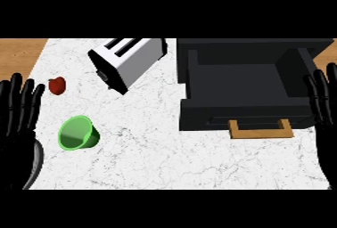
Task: Pick up the cup, place it into the drawer and close the drawer
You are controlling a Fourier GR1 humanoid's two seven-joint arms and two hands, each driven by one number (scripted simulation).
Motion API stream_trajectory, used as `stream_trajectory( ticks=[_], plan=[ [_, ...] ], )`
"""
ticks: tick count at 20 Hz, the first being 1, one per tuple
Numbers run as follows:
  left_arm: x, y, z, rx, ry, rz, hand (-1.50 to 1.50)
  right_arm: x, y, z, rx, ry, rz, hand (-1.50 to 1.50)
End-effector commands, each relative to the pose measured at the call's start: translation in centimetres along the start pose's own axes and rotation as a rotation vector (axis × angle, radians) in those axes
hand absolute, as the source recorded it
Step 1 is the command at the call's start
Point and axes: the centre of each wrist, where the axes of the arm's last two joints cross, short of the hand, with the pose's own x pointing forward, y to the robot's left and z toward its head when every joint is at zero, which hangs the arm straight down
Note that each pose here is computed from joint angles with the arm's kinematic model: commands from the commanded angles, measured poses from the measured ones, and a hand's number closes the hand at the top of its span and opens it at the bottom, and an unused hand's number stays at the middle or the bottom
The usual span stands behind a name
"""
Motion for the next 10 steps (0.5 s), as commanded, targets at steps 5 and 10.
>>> stream_trajectory(
  ticks=[5,10],
  plan=[
    [-0.1,1.6,0.9,-0.198,-0.007,0.144,-1.5,-0.8,1.0,0.5,-0.053,0.037,-0.022,-1.5],
    [-2.0,1.7,2.3,-0.14,0.16,0.365,-1.5,-0.9,0.5,0.8,0.045,0.11,0.037,-1.5]
  ],
)
